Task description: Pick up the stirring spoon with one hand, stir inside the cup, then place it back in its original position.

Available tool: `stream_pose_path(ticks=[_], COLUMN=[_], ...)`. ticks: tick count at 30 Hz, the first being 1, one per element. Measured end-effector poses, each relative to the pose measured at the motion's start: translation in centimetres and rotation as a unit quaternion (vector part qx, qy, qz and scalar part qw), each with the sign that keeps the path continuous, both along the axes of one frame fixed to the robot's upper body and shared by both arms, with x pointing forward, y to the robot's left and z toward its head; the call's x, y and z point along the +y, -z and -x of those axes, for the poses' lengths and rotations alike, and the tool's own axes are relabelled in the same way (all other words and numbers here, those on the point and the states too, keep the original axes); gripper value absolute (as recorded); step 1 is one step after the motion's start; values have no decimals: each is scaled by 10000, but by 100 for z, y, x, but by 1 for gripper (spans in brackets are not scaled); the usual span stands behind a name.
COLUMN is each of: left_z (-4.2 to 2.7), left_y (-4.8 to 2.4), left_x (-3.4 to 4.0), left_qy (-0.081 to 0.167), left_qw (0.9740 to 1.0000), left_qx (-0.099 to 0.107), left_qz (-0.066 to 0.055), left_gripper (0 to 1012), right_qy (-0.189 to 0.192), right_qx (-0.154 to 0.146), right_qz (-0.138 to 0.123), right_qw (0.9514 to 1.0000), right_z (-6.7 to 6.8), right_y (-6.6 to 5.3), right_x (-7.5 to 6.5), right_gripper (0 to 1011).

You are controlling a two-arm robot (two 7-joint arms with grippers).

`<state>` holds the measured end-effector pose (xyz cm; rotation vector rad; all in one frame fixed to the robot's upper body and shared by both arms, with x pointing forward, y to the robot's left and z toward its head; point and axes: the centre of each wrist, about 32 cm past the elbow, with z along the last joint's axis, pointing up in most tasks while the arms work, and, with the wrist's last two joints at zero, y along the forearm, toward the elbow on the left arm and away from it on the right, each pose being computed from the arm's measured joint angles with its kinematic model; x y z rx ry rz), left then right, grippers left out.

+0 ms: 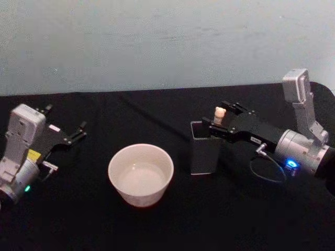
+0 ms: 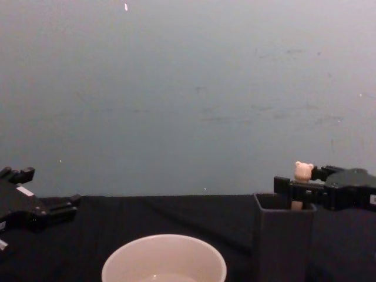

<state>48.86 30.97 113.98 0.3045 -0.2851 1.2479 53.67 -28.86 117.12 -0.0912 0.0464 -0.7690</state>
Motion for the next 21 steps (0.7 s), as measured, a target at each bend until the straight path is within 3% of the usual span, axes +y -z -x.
stream_pose_path(ticks=[21], left_z=[0], left_y=[0], left_x=[0], left_qy=[0], left_qw=[10000], left_qx=[0], left_qz=[0], left_gripper=[1001], right_qy=[3], right_qx=[-2], right_qz=[0], right_qw=[10000], right_z=[0], right_y=[0], right_x=[0], right_gripper=[257])
